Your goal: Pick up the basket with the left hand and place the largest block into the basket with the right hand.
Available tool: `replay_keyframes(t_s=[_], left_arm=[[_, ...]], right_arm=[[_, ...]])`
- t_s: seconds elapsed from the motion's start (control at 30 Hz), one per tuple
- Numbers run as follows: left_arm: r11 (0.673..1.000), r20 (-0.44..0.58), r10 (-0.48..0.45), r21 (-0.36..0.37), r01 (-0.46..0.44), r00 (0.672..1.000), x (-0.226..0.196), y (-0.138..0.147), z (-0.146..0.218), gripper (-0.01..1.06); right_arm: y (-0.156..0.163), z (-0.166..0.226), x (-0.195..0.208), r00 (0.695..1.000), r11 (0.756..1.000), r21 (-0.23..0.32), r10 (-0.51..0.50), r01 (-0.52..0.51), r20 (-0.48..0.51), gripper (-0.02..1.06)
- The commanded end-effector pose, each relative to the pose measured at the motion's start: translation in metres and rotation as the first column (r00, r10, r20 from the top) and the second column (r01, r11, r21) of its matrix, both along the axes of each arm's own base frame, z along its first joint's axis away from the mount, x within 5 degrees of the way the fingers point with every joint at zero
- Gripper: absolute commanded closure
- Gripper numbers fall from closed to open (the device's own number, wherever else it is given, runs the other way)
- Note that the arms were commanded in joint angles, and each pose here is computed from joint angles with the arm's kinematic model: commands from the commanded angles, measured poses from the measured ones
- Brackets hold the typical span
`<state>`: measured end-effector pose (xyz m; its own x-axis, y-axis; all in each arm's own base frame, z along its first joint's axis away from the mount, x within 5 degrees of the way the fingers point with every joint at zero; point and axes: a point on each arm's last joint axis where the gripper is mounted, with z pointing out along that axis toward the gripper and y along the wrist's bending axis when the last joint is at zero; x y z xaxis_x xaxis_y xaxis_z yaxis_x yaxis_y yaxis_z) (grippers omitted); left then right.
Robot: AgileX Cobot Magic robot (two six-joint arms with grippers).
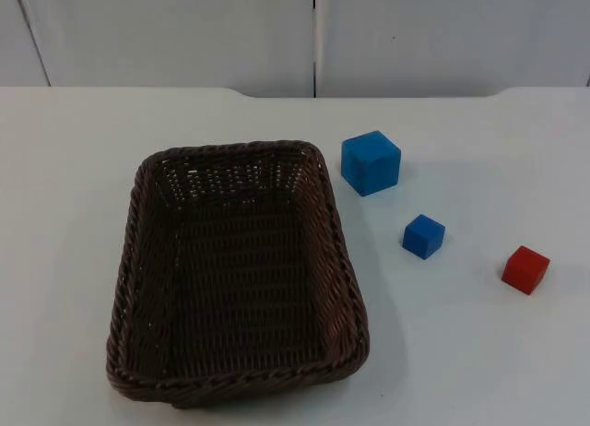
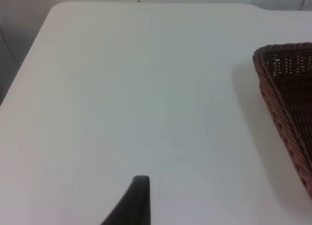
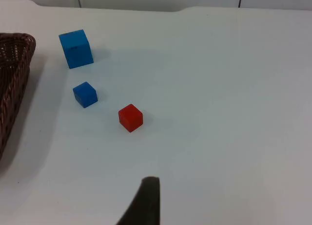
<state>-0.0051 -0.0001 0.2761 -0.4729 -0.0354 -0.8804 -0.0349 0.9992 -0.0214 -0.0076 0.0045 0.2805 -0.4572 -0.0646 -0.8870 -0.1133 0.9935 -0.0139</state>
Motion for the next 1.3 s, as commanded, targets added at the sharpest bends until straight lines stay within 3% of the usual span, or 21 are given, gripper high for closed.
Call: replay_keyframes(t_s=[0.0,0.2,0.77,0.93,1.27], left_arm=[[1.000,0.002,-0.001,-0.005,0.001,1.000,0.000,-0.001,-0.001,0.00],[1.000,0.002,-0.001,-0.005,0.001,1.000,0.000,-0.001,-0.001,0.00],[1.000,0.006,0.003,0.001,-0.003,1.000,0.000,0.000,0.000,0.00],[1.000,0.048,-0.002,-0.006,0.003,0.999,0.003,-0.001,0.012,0.00],[0.999,-0.017,-0.025,0.024,0.025,1.000,0.020,-0.001,0.021,0.00]], right_arm=[[0.001,0.000,0.000,1.000,1.000,-0.001,0.001,-0.001,0.005,0.17],[0.001,0.000,0.000,1.000,1.000,-0.001,0.001,-0.001,0.005,0.00],[0.001,0.000,0.000,1.000,1.000,-0.001,0.001,-0.001,0.005,-0.01],[0.001,0.000,0.000,1.000,1.000,-0.001,0.001,-0.001,0.005,-0.01],[0.001,0.000,0.000,1.000,1.000,-0.001,0.001,-0.001,0.005,-0.01]])
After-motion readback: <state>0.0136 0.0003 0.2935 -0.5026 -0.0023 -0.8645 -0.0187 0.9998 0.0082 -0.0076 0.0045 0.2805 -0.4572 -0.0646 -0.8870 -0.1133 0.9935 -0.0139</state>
